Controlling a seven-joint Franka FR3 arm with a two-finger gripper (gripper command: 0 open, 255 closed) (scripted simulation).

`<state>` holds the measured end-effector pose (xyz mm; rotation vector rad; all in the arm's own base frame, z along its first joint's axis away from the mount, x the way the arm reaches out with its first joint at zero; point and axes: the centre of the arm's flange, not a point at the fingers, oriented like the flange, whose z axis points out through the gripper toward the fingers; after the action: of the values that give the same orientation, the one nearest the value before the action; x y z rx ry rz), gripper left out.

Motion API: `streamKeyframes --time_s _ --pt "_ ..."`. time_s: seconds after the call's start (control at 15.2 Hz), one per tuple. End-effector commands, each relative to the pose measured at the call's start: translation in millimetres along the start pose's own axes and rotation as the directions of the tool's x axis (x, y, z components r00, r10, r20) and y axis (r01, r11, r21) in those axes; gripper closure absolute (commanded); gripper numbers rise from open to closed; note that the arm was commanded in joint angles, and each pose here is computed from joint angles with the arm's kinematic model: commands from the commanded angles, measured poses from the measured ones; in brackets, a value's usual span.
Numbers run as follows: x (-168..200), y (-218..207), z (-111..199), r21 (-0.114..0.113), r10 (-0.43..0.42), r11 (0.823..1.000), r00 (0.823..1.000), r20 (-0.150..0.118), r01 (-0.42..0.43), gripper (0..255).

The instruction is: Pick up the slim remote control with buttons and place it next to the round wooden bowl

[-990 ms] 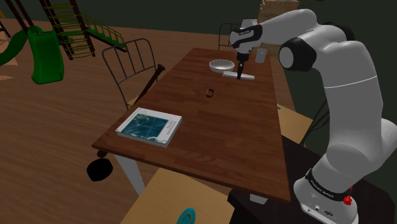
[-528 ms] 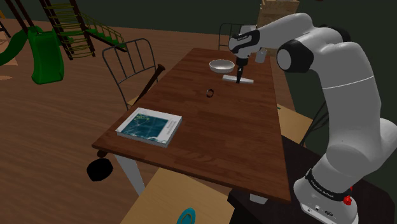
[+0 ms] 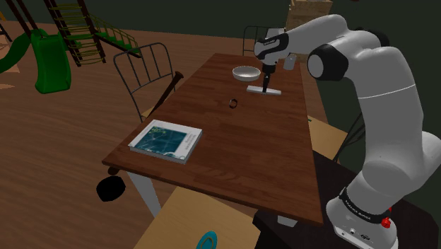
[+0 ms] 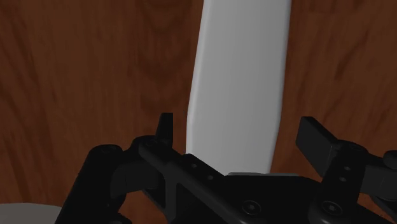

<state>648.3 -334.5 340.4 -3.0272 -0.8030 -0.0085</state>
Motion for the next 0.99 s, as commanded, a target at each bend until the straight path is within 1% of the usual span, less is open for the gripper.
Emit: streamKeyframes --time_s 0.0,0.13,0.4,0.92 --pt "0 0 0 0.0 0.0 1.0 1.0 0.0 0.0 0" --pt "0 0 0 0.0 0.0 1.0 1.0 0.0 0.0 0" --pt "0 0 -50 0.0 0.0 1.0 1.0 0.0 0.0 0" --pt "0 0 -50 0.0 0.0 1.0 1.0 0.0 0.0 0"
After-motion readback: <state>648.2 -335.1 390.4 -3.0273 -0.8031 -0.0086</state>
